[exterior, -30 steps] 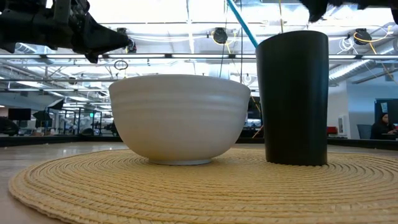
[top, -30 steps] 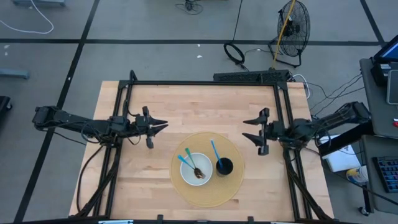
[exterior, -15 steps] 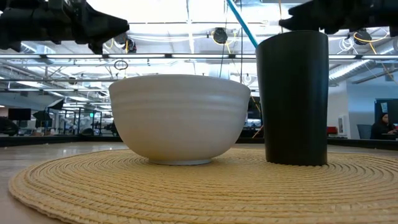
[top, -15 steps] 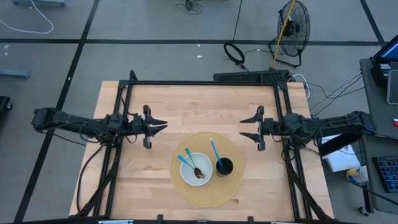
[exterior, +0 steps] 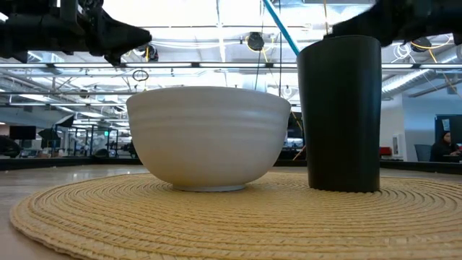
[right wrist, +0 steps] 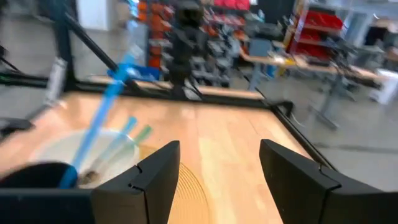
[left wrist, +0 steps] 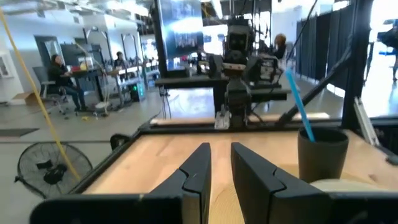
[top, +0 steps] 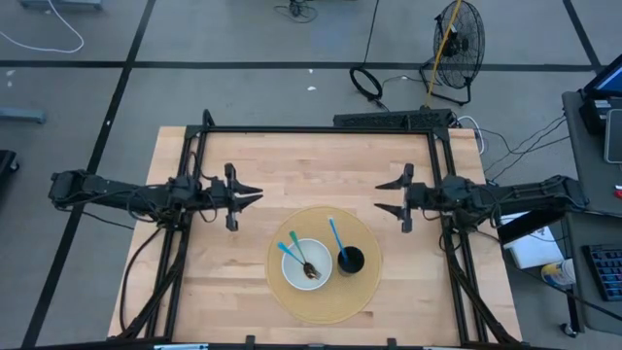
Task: Pick & Place Utensil
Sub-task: Return to Home Position
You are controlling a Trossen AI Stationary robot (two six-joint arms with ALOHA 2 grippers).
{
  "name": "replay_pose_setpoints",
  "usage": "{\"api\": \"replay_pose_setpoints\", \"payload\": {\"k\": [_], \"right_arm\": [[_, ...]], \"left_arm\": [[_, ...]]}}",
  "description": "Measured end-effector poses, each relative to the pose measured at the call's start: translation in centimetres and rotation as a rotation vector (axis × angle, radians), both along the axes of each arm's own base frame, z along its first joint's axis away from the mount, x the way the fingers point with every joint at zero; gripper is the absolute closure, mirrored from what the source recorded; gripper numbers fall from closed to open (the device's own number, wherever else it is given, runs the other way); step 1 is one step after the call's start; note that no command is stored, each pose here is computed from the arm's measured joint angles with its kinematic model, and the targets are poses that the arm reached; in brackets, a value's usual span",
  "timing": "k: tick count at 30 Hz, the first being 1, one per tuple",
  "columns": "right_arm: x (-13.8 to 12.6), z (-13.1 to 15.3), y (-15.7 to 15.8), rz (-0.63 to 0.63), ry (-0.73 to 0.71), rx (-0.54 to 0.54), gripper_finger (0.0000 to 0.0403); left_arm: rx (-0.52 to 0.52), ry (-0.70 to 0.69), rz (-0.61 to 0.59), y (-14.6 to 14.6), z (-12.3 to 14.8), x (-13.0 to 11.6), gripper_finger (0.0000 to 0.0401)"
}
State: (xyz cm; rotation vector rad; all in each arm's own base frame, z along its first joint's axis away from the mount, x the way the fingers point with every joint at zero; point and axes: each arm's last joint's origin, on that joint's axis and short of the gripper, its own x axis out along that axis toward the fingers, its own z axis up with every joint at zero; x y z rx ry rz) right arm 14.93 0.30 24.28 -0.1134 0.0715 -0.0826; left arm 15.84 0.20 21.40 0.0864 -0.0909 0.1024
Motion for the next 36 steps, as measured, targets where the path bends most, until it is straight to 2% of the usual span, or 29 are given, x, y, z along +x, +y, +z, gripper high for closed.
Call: {"api": "replay_pose_setpoints", "payload": {"k": [7,14,21,30,36], "right_arm": [[-0.4,-0.4,-1.0,-0.105,0.048,0.006,0.0184],[-0.7,-0.5,-0.3,0.024,0.022,-0.011,0.0183],[-2.3,-2.7,-0.1,-0.123,-0.050,-0.027,0.0183],[-4.7,-2.6,-0.2,-0.087,-0.106,0.011,0.0183],[-5.2,-3.1,-0.1,-0.056,-0.105,0.031,0.0183]], "left_arm": [[-0.022,0.059,0.036,0.6,-0.6,0.0,0.0334],[-0.040,0.053,-0.041,0.6,-0.4,-0.4,0.0334],[-0.042,0.052,-0.046,0.6,0.0,-1.8,0.0334],[-0.039,0.038,-0.046,0.4,0.4,-4.0,0.0334],[-0.038,0.042,-0.045,0.4,0.4,-4.9,0.0334]]}}
